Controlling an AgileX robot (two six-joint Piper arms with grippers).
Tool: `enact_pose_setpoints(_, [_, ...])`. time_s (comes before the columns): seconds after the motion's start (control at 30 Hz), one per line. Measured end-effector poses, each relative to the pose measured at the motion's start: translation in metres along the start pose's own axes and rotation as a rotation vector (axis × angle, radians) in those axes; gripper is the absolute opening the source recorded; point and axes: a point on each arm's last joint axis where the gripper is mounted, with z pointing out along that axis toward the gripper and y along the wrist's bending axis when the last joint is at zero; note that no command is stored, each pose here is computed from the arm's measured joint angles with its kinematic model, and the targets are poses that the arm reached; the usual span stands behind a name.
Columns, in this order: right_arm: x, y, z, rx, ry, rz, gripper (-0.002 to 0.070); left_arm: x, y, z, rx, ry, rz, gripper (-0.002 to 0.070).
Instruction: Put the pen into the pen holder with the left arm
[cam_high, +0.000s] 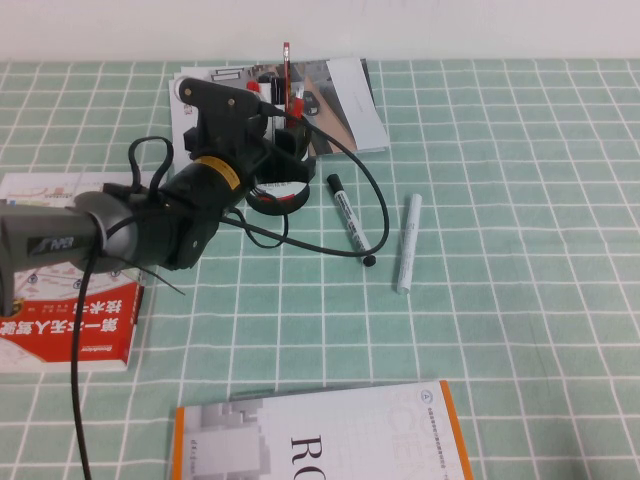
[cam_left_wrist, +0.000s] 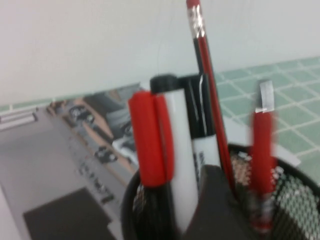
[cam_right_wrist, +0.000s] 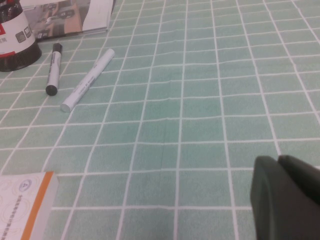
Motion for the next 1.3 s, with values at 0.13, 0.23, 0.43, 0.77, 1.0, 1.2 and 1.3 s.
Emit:
enact_pose_setpoints(0.13, [0.0, 0.0, 0.0, 0.0, 0.0, 0.0, -0.002, -0.009, 0.001, -0.006, -0.017, 0.063, -0.002, 0.038])
enact_pose_setpoints(0.23, [0.0, 0.0, 0.0, 0.0, 0.0, 0.0, -0.002, -0.029, -0.001, -0.019, -0.032, 0.132, 0.002, 0.0285])
enact_pose_setpoints(0.43, [0.0, 0.0, 0.0, 0.0, 0.0, 0.0, -0.002, -0.09, -0.015, -0.066, -0.028, 0.147, 0.027, 0.0032])
enact_pose_setpoints(0.77, [0.0, 0.0, 0.0, 0.0, 0.0, 0.0, -0.002, -0.118, -0.03, -0.19, 0.0, 0.051, 0.034, 0.0001])
enact_pose_setpoints(1.0, [0.0, 0.0, 0.0, 0.0, 0.0, 0.0, -0.002, -0.098, -0.031, -0.278, 0.0, -0.023, 0.035, 0.0])
enact_pose_setpoints(1.2, [0.0, 0.0, 0.0, 0.0, 0.0, 0.0, -0.002, -0.062, -0.03, -0.311, -0.009, 0.04, 0.043, 0.0])
enact_pose_setpoints(1.3, [0.0, 0.0, 0.0, 0.0, 0.0, 0.0, -0.002, -0.05, -0.029, -0.315, -0.011, 0.072, 0.045, 0.0])
